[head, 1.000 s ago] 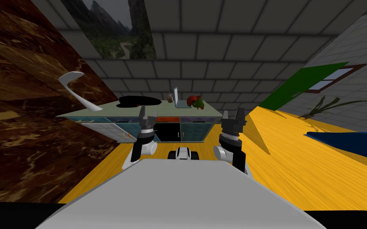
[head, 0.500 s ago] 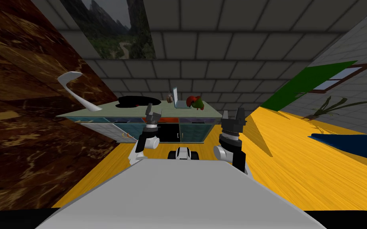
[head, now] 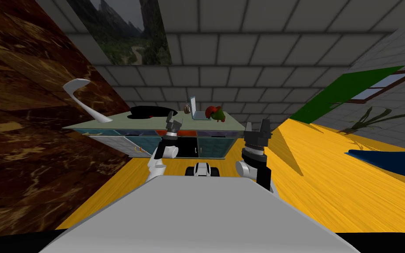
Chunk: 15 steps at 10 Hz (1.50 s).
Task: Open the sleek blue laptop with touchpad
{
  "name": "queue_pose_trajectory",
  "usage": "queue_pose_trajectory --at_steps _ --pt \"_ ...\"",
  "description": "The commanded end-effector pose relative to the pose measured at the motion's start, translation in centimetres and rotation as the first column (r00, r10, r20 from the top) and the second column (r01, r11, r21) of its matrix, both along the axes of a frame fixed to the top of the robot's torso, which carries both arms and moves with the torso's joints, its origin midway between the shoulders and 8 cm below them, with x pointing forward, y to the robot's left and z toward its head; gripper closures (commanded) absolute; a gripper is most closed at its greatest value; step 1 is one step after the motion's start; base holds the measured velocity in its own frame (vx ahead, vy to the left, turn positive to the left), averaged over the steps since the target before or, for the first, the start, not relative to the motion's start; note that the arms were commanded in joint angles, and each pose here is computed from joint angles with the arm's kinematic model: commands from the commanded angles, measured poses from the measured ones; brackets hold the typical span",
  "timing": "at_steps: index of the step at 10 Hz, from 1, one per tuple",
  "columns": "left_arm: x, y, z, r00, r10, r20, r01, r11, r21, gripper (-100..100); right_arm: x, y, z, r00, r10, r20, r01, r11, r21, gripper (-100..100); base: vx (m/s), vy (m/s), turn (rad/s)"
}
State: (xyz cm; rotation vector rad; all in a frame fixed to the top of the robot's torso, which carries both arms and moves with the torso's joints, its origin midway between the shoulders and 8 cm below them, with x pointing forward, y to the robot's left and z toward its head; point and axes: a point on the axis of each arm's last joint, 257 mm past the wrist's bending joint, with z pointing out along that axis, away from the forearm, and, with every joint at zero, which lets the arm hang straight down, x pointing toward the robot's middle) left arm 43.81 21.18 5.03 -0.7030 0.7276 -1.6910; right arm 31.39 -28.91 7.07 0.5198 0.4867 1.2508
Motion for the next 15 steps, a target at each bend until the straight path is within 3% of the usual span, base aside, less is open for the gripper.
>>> queue_pose_trajectory --at_steps 1,2,3,4,5,6,7,8,9,10,11,12,13,14,15 --pt "2.1 -1.5 0.0 0.9977 -0.053 -0.042 0.052 0.9984 -0.024 -100 0.0 0.0 0.0 1.000 0.000 0.000 0.000 1.000 0.000 0 0.020 -0.035 0.028" --pt "2.2 -1.7 0.4 0.9978 -0.057 -0.033 0.056 0.9981 -0.023 -100 0.0 0.0 0.0 1.000 0.000 0.000 0.000 1.000 0.000 0 0.023 -0.029 0.019" --pt "3.5 -2.6 0.4 0.9941 -0.089 -0.061 0.087 0.9954 -0.040 -100 0.0 0.0 0.0 1.000 0.000 0.000 0.000 1.000 0.000 0 0.037 -0.030 0.030" --pt "3.6 -2.8 0.8 0.9941 -0.092 -0.057 0.090 0.9952 -0.039 -100 0.0 0.0 0.0 1.000 0.000 0.000 0.000 1.000 0.000 0 0.029 -0.025 0.020" --pt "4.8 -3.5 0.6 0.9886 -0.122 -0.089 0.117 0.9915 -0.057 -100 0.0 0.0 0.0 1.000 0.000 0.000 0.000 1.000 0.000 0 0.029 -0.030 0.032" --pt "4.9 -3.8 1.2 0.9887 -0.127 -0.080 0.123 0.9909 -0.055 -100 0.0 0.0 0.0 1.000 0.000 0.000 0.000 1.000 0.000 0 0.021 -0.026 0.022" --pt "6.1 -4.6 0.8 0.9813 -0.154 -0.115 0.147 0.9865 -0.073 -100 0.0 0.0 0.0 1.000 0.000 0.000 0.000 1.000 0.000 0 0.026 -0.029 0.044" --pt "6.2 -4.9 1.6 0.9815 -0.160 -0.104 0.154 0.9856 -0.070 -100 0.0 0.0 0.0 1.000 0.000 0.000 0.000 1.000 0.000 0 0.021 -0.024 0.019" --pt "7.4 -5.7 1.4 0.9733 -0.187 -0.133 0.176 0.9803 -0.089 -100 0.0 0.0 0.0 1.000 0.000 0.000 0.000 1.000 0.000 0 0.028 -0.022 0.037" --pt "7.5 -6.0 2.0 0.9728 -0.192 -0.129 0.182 0.9796 -0.086 -100 0.0 0.0 0.0 1.000 0.000 0.000 0.000 1.000 0.000 0 0.023 -0.020 0.019" --pt "8.6 -6.8 1.7 0.9631 -0.216 -0.160 0.201 0.9739 -0.105 -100 0.0 0.0 0.0 1.000 0.000 0.000 0.000 1.000 0.000 0 0.021 -0.024 0.040" --pt "8.8 -7.2 2.4 0.9628 -0.221 -0.155 0.207 0.9730 -0.101 -100 0.0 0.0 0.0 1.000 0.000 0.000 0.000 1.000 0.000 0 0.019 -0.020 0.021" --pt "9.9 -7.9 2.1 0.9511 -0.243 -0.190 0.224 0.9672 -0.121 -100 0.0 0.0 0.0 1.000 0.000 0.000 0.000 1.000 0.000 0 0.024 -0.019 0.040" --pt "10.0 -8.2 2.9 0.9516 -0.248 -0.181 0.230 0.9662 -0.117 -100 0.0 0.0 0.0 1.000 0.000 0.000 0.000 1.000 0.000 0 0.020 -0.016 0.026" --pt "11.1 -9.0 2.9 0.9396 -0.270 -0.210 0.246 0.9600 -0.135 -100 0.0 0.0 0.0 1.000 0.000 0.000 0.000 1.000 0.000 0 0.023 -0.016 0.047"
